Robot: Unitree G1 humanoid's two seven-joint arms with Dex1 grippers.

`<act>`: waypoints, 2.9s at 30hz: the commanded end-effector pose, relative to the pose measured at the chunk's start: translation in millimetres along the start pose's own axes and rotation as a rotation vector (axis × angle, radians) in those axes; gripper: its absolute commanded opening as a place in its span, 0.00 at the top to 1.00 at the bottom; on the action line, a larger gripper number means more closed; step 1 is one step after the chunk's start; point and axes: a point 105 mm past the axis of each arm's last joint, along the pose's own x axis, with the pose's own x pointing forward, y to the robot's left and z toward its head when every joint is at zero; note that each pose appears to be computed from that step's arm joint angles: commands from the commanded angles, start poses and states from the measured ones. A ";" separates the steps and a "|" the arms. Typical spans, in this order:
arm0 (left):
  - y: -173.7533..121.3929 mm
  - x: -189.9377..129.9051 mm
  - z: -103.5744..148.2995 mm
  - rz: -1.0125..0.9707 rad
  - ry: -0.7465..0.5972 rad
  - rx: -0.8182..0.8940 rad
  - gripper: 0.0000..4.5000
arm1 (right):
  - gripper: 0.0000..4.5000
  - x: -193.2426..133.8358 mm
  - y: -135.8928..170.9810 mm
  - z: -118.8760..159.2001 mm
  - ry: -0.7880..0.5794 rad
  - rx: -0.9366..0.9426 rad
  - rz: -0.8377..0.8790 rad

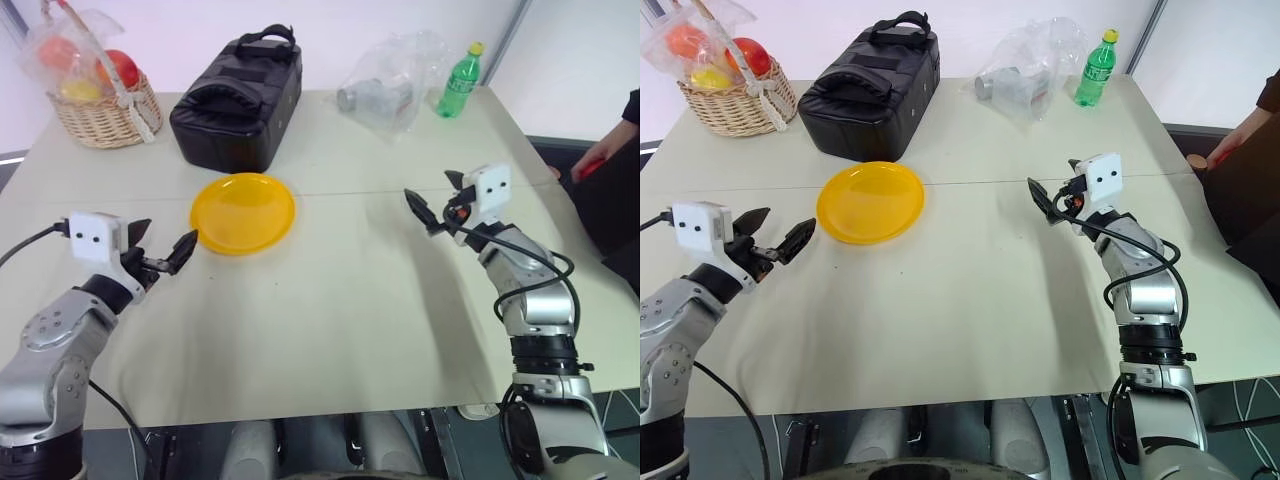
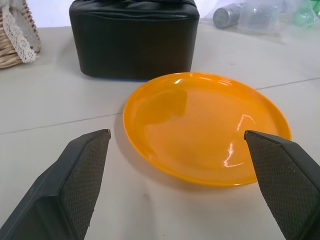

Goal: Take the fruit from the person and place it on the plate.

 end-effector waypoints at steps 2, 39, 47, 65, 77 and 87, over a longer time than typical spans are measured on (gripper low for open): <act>3.5 1.7 15.1 0.002 -0.043 0.046 0.00 | 0.01 1.9 1.0 11.9 -0.053 -0.019 -0.005; 3.2 8.7 22.3 0.001 -0.069 0.061 0.00 | 0.01 7.6 4.4 11.4 -0.068 -0.011 0.002; 3.0 9.0 23.3 0.004 -0.073 0.064 0.00 | 0.01 8.4 5.4 11.3 -0.068 -0.011 0.003; -32.2 -1.9 83.7 -0.425 -0.057 0.184 0.00 | 0.01 8.8 4.5 12.6 -0.065 -0.020 0.004; -36.0 4.0 74.9 -0.489 0.017 0.175 0.00 | 0.01 13.9 41.7 76.7 -0.203 -0.016 0.191; -32.5 5.5 63.6 -0.443 0.028 0.157 0.00 | 0.01 44.8 53.2 87.9 -0.260 0.164 0.214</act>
